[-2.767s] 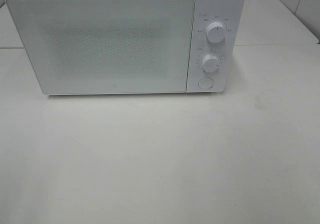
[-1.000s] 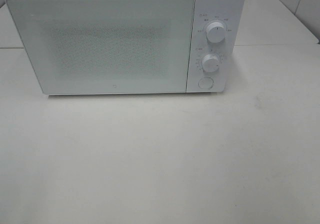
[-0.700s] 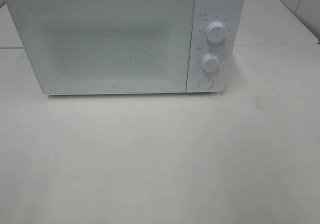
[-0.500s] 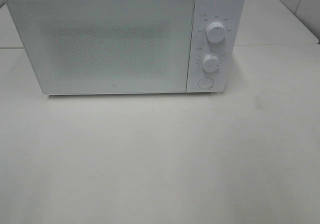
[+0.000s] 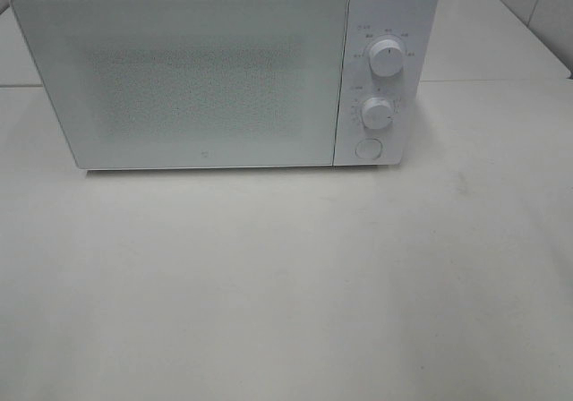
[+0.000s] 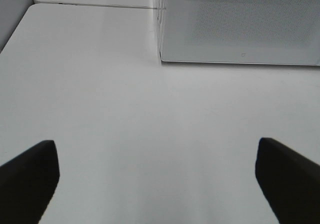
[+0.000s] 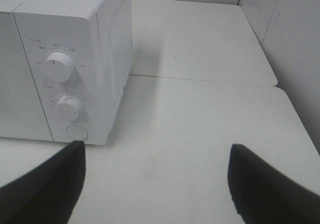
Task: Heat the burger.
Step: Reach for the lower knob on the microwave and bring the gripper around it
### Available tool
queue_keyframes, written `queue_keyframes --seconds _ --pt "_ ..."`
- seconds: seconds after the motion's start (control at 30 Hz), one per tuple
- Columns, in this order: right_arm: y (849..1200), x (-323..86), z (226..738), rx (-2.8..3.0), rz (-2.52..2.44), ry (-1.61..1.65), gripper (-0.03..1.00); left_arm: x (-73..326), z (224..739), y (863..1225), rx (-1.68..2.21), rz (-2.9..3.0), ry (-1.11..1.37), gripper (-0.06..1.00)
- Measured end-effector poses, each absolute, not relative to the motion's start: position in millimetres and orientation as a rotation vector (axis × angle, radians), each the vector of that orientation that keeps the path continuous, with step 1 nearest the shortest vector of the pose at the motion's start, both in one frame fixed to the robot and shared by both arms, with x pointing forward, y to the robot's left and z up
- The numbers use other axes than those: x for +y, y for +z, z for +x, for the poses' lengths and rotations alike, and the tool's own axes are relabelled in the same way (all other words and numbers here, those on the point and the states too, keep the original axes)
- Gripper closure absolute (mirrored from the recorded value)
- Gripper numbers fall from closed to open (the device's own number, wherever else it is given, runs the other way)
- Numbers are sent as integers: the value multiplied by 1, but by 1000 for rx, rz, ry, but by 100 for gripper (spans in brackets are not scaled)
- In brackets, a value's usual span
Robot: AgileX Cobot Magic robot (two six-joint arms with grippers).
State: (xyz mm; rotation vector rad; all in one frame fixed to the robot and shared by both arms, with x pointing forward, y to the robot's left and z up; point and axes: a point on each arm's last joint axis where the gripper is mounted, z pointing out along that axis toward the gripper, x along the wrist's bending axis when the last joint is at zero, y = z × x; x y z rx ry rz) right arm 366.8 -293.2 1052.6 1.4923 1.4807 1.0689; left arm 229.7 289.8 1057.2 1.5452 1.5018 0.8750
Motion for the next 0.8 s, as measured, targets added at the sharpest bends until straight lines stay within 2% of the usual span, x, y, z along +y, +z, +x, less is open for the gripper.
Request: queue_keyframes --seconds 0.57,0.8 --pt "1038 -291 426 1398 1428 1137 21 290 230 1057 1502 1545 875 -4" --pt "1022 -290 453 1376 1407 1153 21 290 230 1057 1502 1545 875 -4"
